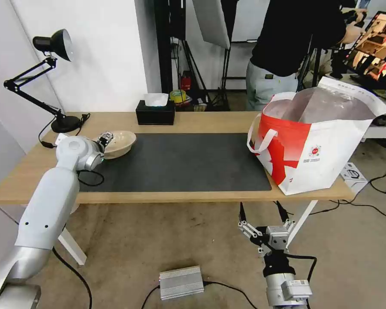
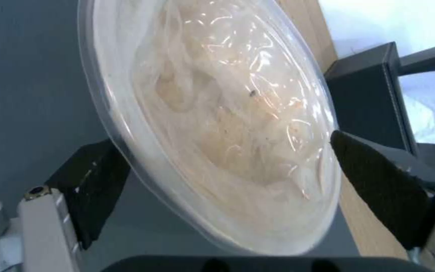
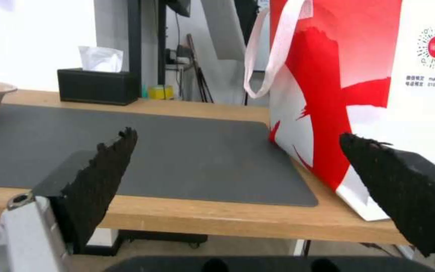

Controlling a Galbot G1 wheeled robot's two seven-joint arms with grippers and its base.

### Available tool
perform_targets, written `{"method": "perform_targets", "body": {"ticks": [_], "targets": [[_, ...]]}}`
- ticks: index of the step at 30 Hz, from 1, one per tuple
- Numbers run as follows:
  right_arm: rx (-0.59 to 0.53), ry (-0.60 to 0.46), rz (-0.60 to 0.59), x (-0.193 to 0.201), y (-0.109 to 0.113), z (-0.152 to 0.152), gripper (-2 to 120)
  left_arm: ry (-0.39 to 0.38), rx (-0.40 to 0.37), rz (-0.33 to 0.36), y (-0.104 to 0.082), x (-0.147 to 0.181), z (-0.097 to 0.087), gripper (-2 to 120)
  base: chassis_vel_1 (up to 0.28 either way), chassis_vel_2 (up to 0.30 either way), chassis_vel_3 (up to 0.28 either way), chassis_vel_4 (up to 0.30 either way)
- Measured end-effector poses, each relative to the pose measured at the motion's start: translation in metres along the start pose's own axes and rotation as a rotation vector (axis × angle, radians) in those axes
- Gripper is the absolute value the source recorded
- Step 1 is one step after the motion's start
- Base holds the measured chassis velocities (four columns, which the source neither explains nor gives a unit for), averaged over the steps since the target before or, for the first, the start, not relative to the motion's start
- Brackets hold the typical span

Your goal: Pick up the trash from the table and place it into the takeout bag.

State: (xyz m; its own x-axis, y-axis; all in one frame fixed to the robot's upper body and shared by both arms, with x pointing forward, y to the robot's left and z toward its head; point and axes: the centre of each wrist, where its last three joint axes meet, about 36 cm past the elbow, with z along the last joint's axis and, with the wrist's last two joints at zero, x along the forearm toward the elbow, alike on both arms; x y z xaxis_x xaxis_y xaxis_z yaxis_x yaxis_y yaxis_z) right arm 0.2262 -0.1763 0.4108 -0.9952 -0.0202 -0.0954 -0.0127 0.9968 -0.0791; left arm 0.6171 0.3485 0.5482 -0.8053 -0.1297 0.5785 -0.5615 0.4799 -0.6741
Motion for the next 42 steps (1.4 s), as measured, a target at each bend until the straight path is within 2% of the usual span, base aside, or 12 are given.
{"method": "perform_targets", "body": {"ticks": [11, 14, 15, 18, 23, 27, 29, 33, 34, 37, 42], "targets": [[0.0, 0.0, 0.0, 0.0, 0.0, 0.0, 100, -0.014, -0.008, -0.021, -0.002, -0.013, 0.004, 100, 0.0, 0.0, 0.0, 0.0], [0.0, 0.0, 0.0, 0.0, 0.0, 0.0, 100, -0.024, -0.009, -0.027, -0.002, -0.015, 0.005, 88, 0.0, 0.0, 0.0, 0.0], [0.0, 0.0, 0.0, 0.0, 0.0, 0.0, 100, -0.024, -0.009, -0.027, -0.002, -0.015, 0.005, 88, 0.0, 0.0, 0.0, 0.0], [0.0, 0.0, 0.0, 0.0, 0.0, 0.0, 100, -0.031, -0.011, -0.034, 0.0, -0.016, 0.006, 71, 0.0, 0.0, 0.0, 0.0], [0.0, 0.0, 0.0, 0.0, 0.0, 0.0, 100, -0.036, -0.013, -0.038, 0.003, -0.017, 0.008, 59, 0.0, 0.0, 0.0, 0.0], [0.0, 0.0, 0.0, 0.0, 0.0, 0.0, 100, -0.039, -0.019, -0.031, 0.006, -0.015, 0.013, 40, 0.0, 0.0, 0.0, 0.0], [0.0, 0.0, 0.0, 0.0, 0.0, 0.0, 100, -0.039, -0.021, -0.027, 0.006, -0.014, 0.013, 36, 0.0, 0.0, 0.0, 0.0], [0.0, 0.0, 0.0, 0.0, 0.0, 0.0, 100, -0.04, -0.031, -0.019, 0.009, -0.012, 0.015, 18, 0.0, 0.0, 0.0, 0.0], [0.0, 0.0, 0.0, 0.0, 0.0, 0.0, 100, -0.04, -0.031, -0.019, 0.009, -0.012, 0.015, 18, 0.0, 0.0, 0.0, 0.0], [0.0, 0.0, 0.0, 0.0, 0.0, 0.0, 100, -0.042, -0.048, -0.011, 0.012, -0.009, 0.019, 2, 0.0, 0.0, 0.0, 0.0], [0.0, 0.0, 0.0, 0.0, 0.0, 0.0, 100, -0.041, -0.067, 0.011, 0.016, -0.005, 0.027, 0, 0.0, 0.0, 0.0, 0.0]]}}
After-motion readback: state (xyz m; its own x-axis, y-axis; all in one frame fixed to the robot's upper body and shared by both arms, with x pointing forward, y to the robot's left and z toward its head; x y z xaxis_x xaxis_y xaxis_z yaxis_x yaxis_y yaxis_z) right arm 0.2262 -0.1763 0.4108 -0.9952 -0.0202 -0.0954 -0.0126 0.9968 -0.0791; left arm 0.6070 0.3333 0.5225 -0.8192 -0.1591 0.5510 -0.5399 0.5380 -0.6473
